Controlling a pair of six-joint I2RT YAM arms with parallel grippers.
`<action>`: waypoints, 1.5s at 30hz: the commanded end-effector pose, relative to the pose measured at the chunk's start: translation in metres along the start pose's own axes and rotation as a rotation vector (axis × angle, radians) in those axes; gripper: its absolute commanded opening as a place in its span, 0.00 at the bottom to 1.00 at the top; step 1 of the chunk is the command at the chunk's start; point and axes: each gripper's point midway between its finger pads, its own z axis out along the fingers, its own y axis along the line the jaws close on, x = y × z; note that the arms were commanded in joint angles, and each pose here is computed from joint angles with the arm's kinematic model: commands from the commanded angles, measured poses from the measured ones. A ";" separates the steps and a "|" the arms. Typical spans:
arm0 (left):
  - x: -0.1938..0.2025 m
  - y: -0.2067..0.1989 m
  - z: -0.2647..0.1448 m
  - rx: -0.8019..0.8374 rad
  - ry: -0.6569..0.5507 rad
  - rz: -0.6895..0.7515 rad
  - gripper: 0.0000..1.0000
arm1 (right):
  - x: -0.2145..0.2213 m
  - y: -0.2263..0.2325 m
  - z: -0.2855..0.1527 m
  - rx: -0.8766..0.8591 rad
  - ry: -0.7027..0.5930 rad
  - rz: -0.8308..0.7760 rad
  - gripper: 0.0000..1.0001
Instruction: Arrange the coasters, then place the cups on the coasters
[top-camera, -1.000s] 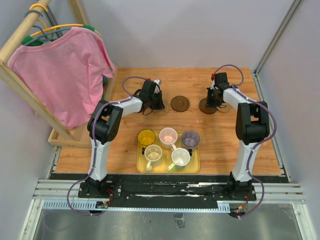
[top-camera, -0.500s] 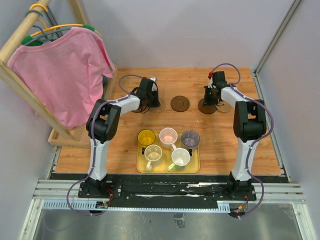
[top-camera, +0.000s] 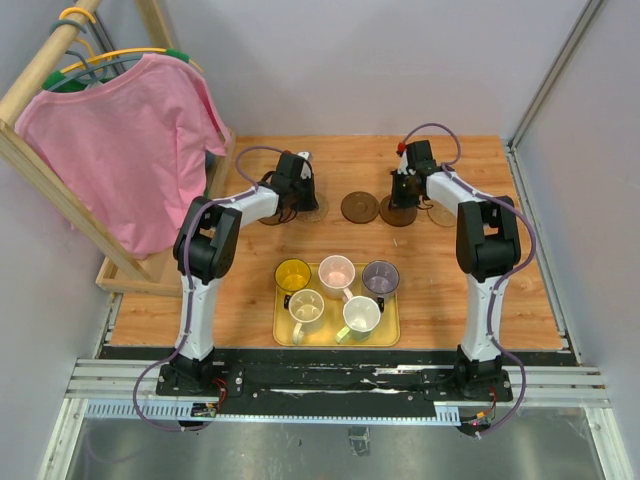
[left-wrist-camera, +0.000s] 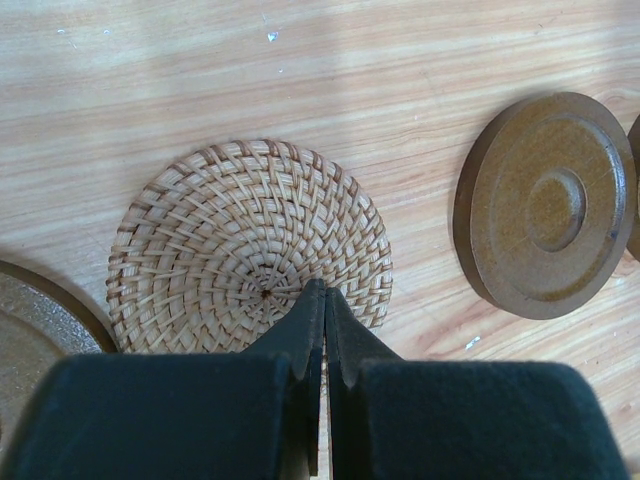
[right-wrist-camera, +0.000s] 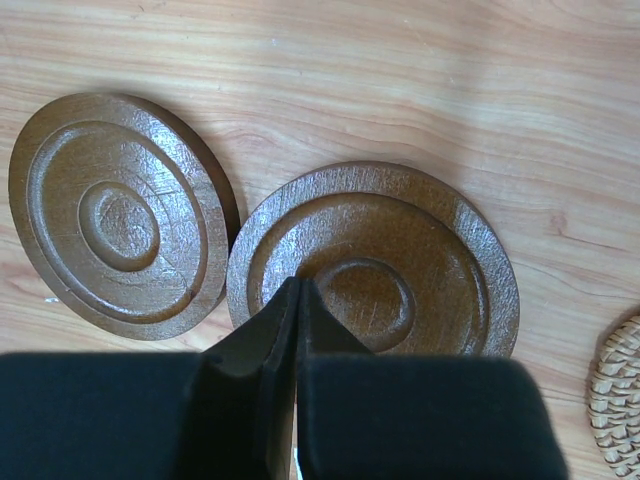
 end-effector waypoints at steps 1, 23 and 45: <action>0.016 0.004 0.009 0.008 0.051 0.009 0.01 | 0.027 0.000 0.012 0.018 0.094 -0.003 0.01; 0.021 -0.010 0.014 0.098 0.070 0.003 0.01 | 0.015 -0.029 0.015 0.124 0.081 0.031 0.01; 0.019 -0.009 0.016 0.089 0.067 0.006 0.00 | 0.012 -0.064 0.003 0.215 0.068 0.089 0.01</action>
